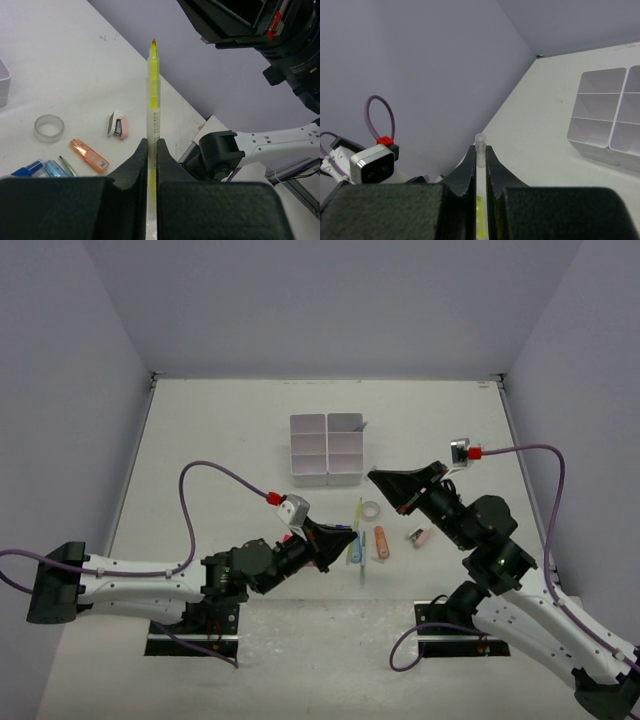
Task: Sort the stationery into containers
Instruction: Close the pen cap on the pen.
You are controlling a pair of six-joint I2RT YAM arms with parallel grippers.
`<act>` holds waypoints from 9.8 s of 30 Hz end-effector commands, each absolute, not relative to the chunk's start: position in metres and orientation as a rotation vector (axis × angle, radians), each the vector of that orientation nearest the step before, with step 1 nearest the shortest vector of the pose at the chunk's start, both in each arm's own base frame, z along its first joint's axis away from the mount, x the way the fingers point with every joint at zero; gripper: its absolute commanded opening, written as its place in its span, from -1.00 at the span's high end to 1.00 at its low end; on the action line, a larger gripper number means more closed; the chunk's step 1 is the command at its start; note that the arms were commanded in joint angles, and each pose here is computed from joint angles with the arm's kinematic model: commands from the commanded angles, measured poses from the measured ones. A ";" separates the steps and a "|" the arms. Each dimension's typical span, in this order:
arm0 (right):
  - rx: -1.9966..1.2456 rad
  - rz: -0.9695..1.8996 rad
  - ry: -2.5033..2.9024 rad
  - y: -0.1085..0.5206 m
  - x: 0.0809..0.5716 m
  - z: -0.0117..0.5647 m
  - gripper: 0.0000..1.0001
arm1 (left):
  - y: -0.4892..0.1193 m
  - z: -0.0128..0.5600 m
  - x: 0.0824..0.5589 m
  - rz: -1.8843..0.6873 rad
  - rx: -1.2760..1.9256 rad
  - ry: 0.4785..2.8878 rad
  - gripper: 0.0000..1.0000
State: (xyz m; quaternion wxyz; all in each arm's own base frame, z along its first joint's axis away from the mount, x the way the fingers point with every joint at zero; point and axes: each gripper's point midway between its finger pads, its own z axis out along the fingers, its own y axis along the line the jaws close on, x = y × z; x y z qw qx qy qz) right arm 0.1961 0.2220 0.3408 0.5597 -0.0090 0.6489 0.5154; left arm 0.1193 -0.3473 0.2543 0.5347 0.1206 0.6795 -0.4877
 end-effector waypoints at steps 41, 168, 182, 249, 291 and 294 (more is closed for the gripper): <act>-0.224 1.206 1.544 0.226 0.172 0.349 1.00 | -0.347 0.269 0.117 -1.190 0.305 1.572 1.00; -0.375 1.179 1.659 0.228 0.154 0.343 1.00 | -0.357 0.262 0.118 -1.057 0.462 1.605 1.00; -0.406 1.153 1.687 0.231 0.157 0.326 1.00 | -0.358 0.266 0.115 -1.078 0.470 1.594 1.00; -0.435 1.304 1.761 0.249 0.142 0.279 0.88 | -0.339 0.308 0.127 -1.067 0.367 1.459 1.00; -0.504 1.430 1.600 0.254 0.125 0.332 0.79 | -0.364 0.285 0.122 -1.025 0.502 1.540 1.00; -0.470 1.363 1.634 0.249 0.134 0.326 -0.10 | -0.360 0.287 0.119 -1.039 0.514 1.521 1.00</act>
